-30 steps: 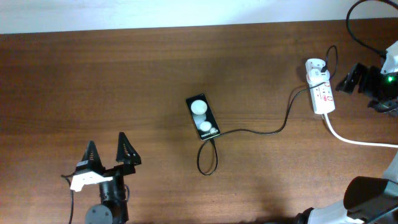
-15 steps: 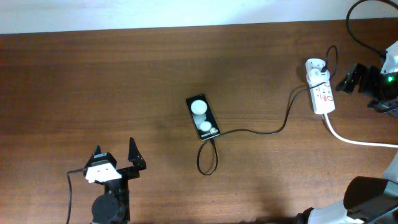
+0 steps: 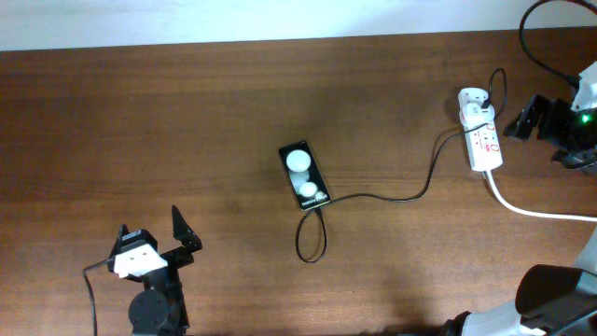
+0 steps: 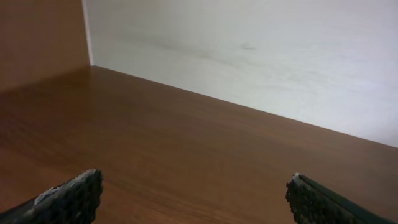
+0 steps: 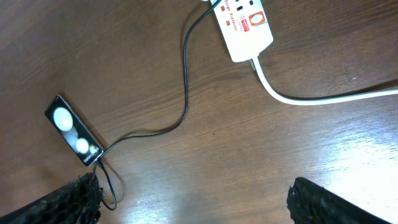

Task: Plug charger to phone and switch on socket

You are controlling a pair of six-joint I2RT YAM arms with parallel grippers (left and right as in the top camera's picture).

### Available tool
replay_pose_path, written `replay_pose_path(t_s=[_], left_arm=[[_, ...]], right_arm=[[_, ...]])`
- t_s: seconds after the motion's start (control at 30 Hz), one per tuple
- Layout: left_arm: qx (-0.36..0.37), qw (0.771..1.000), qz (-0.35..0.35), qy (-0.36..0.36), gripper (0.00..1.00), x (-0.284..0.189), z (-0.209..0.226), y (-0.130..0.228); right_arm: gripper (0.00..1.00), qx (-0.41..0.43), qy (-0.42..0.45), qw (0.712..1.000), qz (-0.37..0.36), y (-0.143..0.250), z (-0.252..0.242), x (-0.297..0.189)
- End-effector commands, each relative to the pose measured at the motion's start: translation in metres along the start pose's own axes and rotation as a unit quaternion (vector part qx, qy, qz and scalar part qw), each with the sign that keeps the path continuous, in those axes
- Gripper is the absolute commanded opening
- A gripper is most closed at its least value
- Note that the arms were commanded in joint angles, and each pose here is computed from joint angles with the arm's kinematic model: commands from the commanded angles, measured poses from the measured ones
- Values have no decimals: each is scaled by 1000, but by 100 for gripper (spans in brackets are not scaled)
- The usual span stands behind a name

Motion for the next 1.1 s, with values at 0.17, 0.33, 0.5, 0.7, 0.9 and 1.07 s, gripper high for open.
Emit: replay_pose_path(t_s=[0.17,0.33,0.5,0.7,0.9,1.07], left_arm=[[9,1000,6,1,99,1,3,2],[139,980,31,137,99,-2,-19,12],[130,982,30,133,99,-1,-17,11],[126,983,30,133,99,-1,-17,11],[126,983,30,133,99,-1,-17,11],[126,983,30,133,99,-1,-17,11]], right_arm=[[98,-7,4,1000,-5,2,2,-4],[99,-7,4,1000,-5,2,2,-4],[99,-7,4,1000,-5,2,2,-4],[99,-7,4,1000,-5,2,2,-4],[99,-7,4,1000,-5,2,2,-4],[99,-7,4,1000,-5,2,2,-4]])
Point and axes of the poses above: each gripper's point midway between its finger pads, its own x axis out along the fingers, its own z axis along the line the jaws close on, y = z × x, the point moved 6 cm from there along -x, back along the fingers, and after that the axes turned 3 degrees about -x, right-handed, at the moved point
